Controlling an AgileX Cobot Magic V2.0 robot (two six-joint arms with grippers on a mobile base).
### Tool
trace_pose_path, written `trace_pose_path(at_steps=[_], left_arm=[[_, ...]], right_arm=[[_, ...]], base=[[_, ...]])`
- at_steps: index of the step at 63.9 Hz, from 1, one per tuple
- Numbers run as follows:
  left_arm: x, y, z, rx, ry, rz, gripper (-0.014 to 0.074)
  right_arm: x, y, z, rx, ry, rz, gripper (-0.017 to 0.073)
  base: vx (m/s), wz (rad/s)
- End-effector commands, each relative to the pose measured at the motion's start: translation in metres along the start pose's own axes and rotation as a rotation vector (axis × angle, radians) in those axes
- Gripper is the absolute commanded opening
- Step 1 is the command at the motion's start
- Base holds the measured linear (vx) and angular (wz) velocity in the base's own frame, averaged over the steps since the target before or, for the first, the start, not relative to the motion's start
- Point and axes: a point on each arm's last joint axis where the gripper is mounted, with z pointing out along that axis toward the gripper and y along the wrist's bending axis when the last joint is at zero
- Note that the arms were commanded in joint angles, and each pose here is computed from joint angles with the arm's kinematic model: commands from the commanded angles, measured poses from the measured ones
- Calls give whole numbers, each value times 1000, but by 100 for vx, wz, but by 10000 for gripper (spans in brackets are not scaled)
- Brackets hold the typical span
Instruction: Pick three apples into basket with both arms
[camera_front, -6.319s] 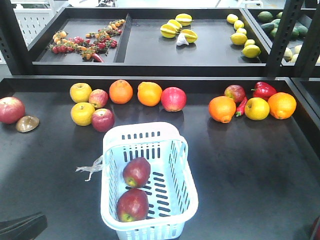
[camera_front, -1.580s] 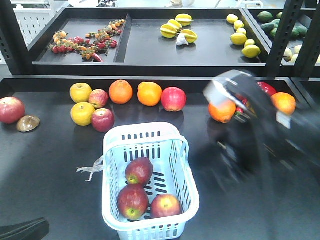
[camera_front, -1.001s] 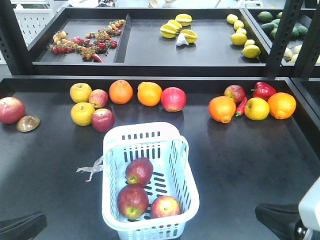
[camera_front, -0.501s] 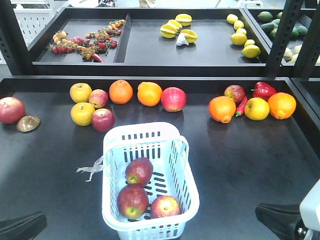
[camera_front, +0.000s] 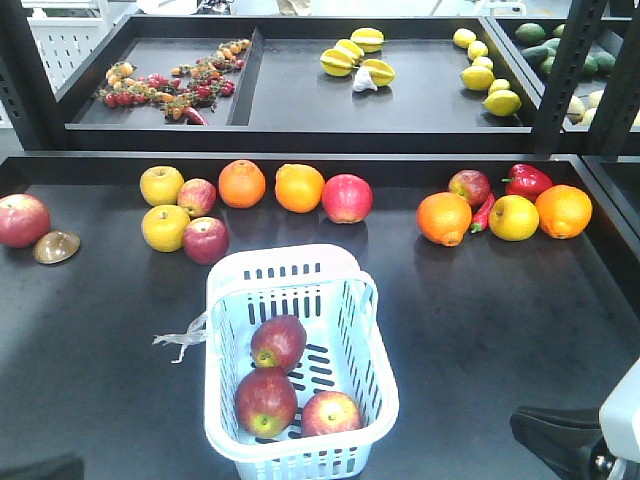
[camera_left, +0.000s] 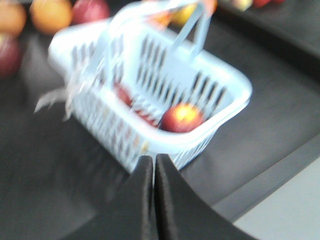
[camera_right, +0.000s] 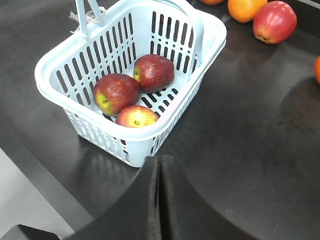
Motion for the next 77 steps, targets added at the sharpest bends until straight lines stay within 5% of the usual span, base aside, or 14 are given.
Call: trace_pose_path(at_steps=[1, 13, 23, 27, 39, 56, 77], left_arm=[[6, 8, 4, -59, -33, -101, -6], [46, 21, 17, -96, -49, -130, -6], [41, 22, 10, -101, -164, 54, -6], [40, 23, 5, -129, -205, 89, -6], [44, 34, -12, -321, -327, 50, -6], [28, 44, -28, -593, -552, 79, -6], [22, 45, -34, -666, -638, 74, -6]], right_arm=[[-14, -3, -5, 33, -86, 10, -5], [-14, -3, -5, 33, -86, 10, -5], [-14, -3, -5, 33, -86, 9, -5], [-14, -3, -5, 33, -86, 9, -5], [-14, -3, -5, 33, -86, 9, -5], [-13, -3, -4, 30, -83, 12, -5], [-13, -3, -4, 30, -83, 12, -5]], base=[[0, 0], [0, 0], [0, 0], [0, 0], [0, 0], [0, 0], [0, 0]])
